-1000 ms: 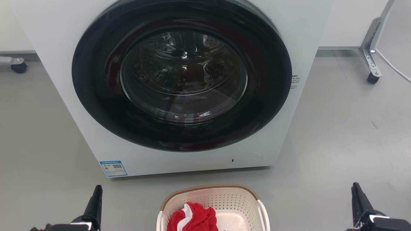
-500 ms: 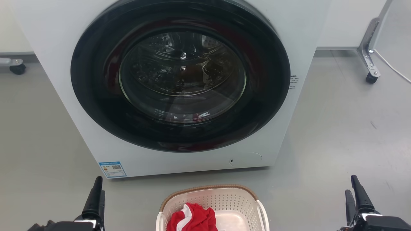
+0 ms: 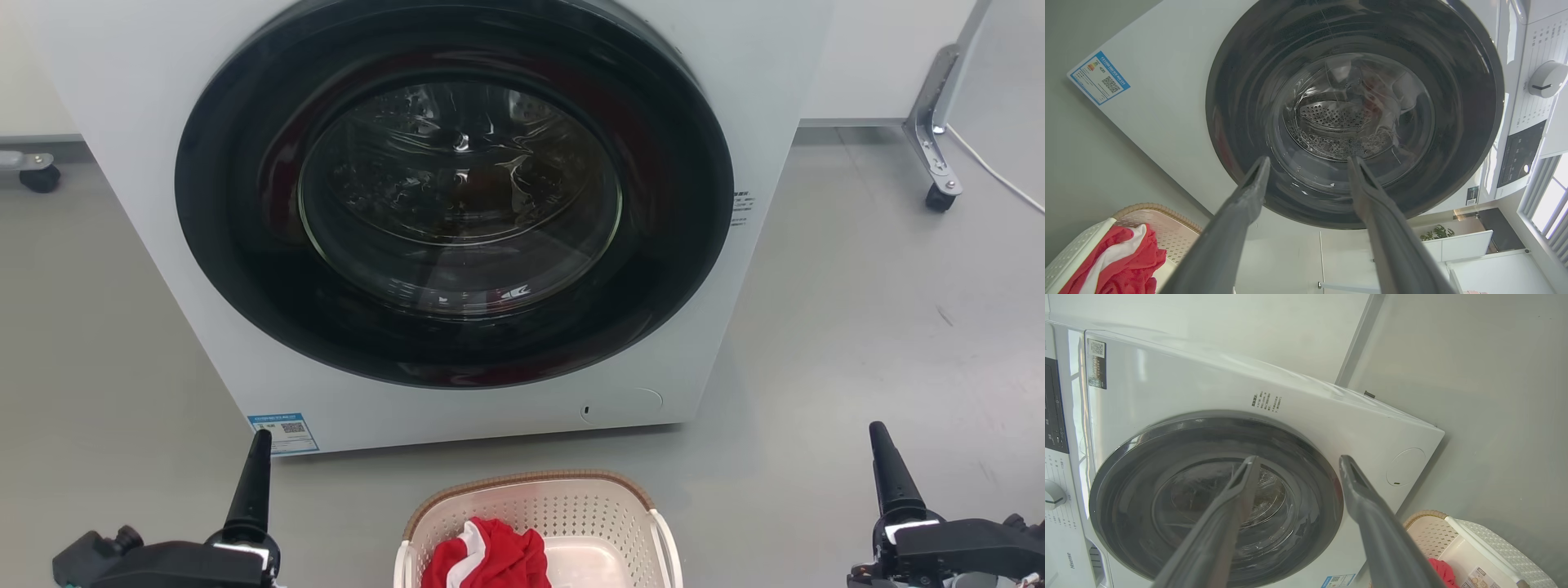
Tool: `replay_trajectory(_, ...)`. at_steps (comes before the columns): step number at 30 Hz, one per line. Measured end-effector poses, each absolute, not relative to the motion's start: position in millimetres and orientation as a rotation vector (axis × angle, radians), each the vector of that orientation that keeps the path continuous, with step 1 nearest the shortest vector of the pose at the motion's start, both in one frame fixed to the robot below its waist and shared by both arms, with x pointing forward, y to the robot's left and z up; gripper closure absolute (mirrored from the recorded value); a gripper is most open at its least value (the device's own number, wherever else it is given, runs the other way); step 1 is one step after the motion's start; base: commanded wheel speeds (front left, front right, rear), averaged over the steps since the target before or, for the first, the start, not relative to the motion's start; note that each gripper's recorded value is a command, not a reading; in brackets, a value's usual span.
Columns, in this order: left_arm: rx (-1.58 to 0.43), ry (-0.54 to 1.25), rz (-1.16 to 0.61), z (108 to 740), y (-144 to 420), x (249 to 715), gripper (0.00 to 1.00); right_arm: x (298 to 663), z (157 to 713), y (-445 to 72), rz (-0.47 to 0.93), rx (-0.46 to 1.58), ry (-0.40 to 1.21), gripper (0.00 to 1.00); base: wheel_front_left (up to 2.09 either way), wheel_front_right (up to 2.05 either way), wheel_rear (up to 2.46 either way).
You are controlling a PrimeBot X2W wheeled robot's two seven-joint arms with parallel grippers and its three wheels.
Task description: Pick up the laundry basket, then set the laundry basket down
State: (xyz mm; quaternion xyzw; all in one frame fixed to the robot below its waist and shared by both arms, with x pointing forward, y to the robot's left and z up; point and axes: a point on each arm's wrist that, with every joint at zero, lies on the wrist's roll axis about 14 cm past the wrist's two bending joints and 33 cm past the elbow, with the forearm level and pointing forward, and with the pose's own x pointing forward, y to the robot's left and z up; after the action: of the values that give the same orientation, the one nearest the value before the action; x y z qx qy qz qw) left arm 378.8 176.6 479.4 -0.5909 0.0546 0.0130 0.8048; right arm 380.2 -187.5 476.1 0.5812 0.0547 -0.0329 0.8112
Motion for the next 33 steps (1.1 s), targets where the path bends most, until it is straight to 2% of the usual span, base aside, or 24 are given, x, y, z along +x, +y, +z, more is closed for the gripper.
replay_trajectory(24,-0.749,0.058,-0.066,512,164,386,0.0,387,505,-176,0.021,0.741,0.07,0.0,0.0,0.0,0.0)
replay_trajectory(33,-0.616,0.017,-0.082,521,160,385,0.0,386,514,-170,0.048,0.584,0.036,0.0,0.0,0.0,0.0)
